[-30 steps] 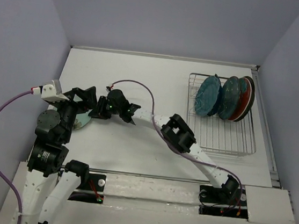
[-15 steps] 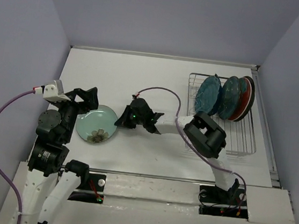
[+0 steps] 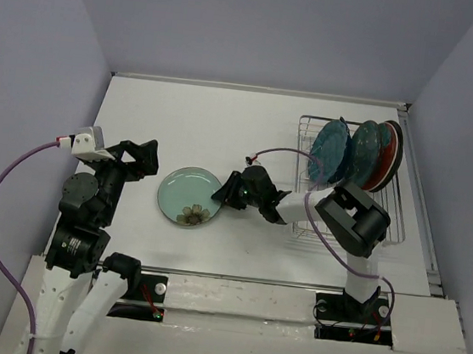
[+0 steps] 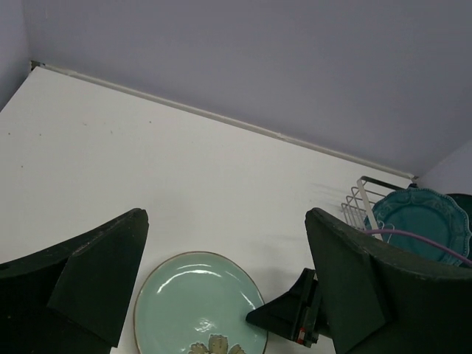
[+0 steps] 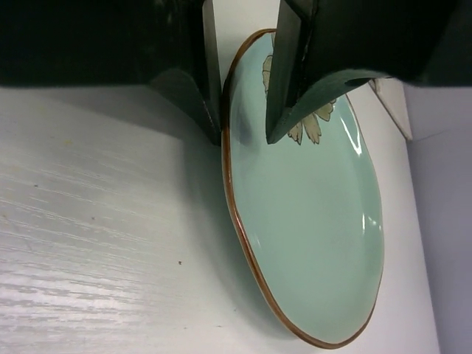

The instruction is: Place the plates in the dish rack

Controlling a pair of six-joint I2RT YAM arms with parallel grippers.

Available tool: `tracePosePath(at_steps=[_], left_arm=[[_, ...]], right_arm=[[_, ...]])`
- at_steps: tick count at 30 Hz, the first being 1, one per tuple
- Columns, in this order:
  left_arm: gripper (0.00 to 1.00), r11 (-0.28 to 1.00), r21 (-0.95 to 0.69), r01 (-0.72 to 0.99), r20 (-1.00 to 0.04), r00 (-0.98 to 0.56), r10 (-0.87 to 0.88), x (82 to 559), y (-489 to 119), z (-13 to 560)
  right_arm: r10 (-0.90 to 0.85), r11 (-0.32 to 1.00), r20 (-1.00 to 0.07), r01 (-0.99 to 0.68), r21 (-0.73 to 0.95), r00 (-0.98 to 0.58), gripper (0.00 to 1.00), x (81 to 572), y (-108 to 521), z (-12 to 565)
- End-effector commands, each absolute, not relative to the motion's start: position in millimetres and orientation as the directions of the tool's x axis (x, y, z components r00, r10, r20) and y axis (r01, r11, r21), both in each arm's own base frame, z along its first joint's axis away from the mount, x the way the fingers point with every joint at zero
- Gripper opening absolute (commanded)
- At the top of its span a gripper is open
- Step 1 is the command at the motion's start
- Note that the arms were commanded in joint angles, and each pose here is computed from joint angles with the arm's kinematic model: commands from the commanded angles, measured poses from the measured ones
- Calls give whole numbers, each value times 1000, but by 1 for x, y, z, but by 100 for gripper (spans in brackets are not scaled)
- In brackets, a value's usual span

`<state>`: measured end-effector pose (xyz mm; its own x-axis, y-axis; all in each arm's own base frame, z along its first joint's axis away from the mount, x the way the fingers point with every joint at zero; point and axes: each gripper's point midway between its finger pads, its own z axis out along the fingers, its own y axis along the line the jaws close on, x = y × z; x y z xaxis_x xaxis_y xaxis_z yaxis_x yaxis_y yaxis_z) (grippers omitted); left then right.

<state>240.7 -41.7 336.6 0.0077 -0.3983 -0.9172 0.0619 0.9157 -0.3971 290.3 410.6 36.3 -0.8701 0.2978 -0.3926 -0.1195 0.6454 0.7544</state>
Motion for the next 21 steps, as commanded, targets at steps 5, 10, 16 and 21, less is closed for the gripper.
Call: tracePosePath(at_steps=[5,10,16,21], left_arm=[[99,916,-390,90,-918,33,-394,244,-45,342],[99,917,-387,91,-919,35,-392,244,-45,342],[99,917,-387,95,-919,41,-392,242,-45,344],[99,916,-385,110,-920,38,-391,242,-48,344]], right_arm=[[273,506,-302,-131,852,-913,37,278,435,34],[276,479,-267,-109,871,-923,7,279,438,29],[346,423,-455,-296,856,-821,7,309,436,124],[437,630,-708,-373,681,-556,7,356,388,224]])
